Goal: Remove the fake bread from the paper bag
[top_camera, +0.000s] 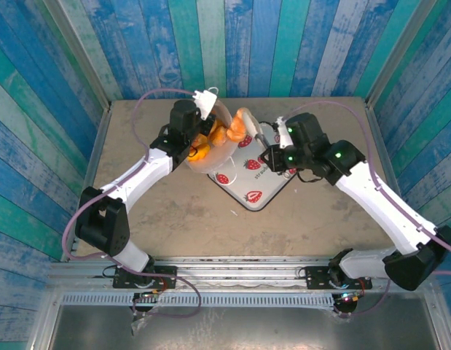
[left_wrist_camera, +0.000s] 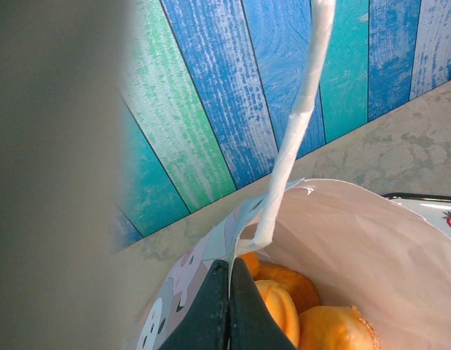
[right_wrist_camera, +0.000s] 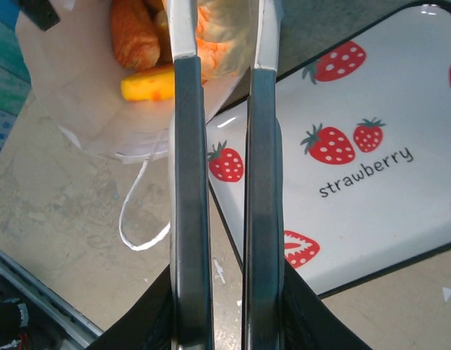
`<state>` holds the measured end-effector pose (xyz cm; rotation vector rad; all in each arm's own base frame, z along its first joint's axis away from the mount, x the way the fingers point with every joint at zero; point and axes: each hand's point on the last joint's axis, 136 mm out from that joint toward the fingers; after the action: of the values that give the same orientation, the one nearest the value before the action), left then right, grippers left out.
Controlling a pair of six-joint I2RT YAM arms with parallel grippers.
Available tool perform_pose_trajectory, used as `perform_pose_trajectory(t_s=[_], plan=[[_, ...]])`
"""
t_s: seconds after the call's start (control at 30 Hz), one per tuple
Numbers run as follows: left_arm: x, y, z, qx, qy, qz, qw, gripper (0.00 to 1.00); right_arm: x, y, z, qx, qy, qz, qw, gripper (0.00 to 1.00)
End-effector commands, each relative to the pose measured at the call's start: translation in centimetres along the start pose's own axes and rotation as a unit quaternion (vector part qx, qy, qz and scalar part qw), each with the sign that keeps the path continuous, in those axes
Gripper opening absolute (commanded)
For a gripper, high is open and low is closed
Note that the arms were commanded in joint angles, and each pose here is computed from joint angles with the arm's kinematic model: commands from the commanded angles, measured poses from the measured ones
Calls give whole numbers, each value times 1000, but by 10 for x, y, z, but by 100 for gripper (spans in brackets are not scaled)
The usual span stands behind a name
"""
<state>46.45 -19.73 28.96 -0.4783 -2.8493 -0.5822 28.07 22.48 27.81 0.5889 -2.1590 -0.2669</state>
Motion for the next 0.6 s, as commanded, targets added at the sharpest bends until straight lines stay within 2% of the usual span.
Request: perform_pose_trajectory(t_s=[0.0, 0.27, 0.57], plan=[[18, 20, -47, 17, -63, -26, 998, 0, 22, -3, -9, -30, -33, -23, 999, 18], [18, 22, -46, 9, -58, -34, 998, 0, 38, -25, 3, -101, -30, -42, 994, 19], [19, 23, -45, 4, -58, -38, 998, 0, 15, -41, 55, -147, 82, -30, 985, 18]])
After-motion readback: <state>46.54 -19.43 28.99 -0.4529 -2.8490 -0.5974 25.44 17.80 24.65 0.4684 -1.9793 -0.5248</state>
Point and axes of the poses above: each hand's point on the last joint's axis, 136 mm out from that joint toward the fingers, its own x axis back along the fingers, its own y axis along the line the jaws close on, z = x × y, and after that the axes turned 4 degrees about -x, right-handed
